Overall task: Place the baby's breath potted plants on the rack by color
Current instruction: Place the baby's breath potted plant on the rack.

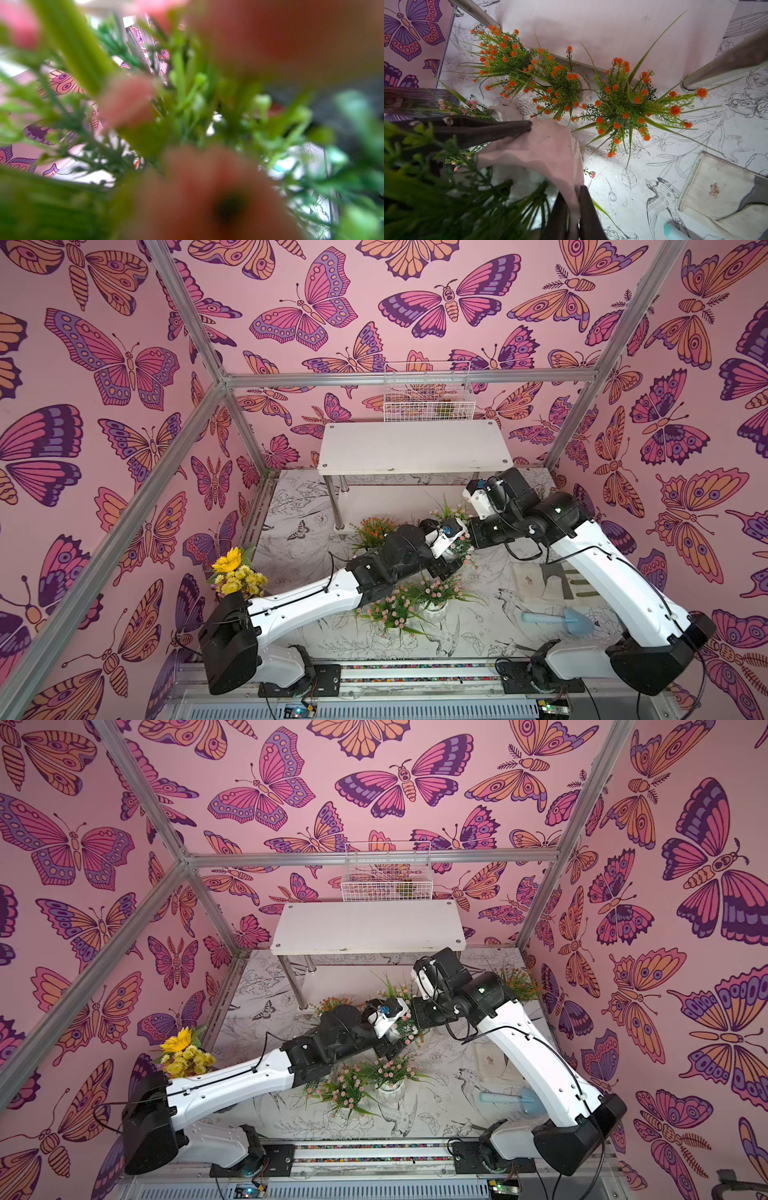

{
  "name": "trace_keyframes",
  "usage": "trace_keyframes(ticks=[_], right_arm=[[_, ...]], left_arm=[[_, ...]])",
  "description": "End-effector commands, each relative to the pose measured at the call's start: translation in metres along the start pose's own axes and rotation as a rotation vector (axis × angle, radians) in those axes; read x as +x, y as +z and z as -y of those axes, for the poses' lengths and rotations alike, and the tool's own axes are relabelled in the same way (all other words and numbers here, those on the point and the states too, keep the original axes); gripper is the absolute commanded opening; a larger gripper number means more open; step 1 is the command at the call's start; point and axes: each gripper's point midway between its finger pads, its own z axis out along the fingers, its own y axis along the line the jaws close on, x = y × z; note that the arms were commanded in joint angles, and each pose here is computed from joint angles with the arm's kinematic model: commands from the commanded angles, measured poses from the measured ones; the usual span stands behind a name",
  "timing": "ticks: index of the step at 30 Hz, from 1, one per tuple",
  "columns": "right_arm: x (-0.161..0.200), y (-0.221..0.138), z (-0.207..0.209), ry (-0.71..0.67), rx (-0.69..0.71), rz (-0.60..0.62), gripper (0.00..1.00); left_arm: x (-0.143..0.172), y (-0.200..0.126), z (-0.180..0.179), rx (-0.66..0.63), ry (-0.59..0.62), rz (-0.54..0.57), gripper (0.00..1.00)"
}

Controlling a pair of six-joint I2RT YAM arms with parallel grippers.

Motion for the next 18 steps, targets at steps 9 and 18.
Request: trace_keyframes(ticks=[9, 18], right_arm=[[-0.013, -0.007, -0.01, -0.015, -0.042, 0.081, 0.04], [-0.015, -0.013, -0.003, -0.003, -0.033, 0.11, 0.15]], left_arm=[[-0.003, 0.0, -0.006, -0.029, -0.016, 0.012, 0.3], [-0.009, -0.007, -0.018, -0.037, -0.059, 0.03, 0.23]])
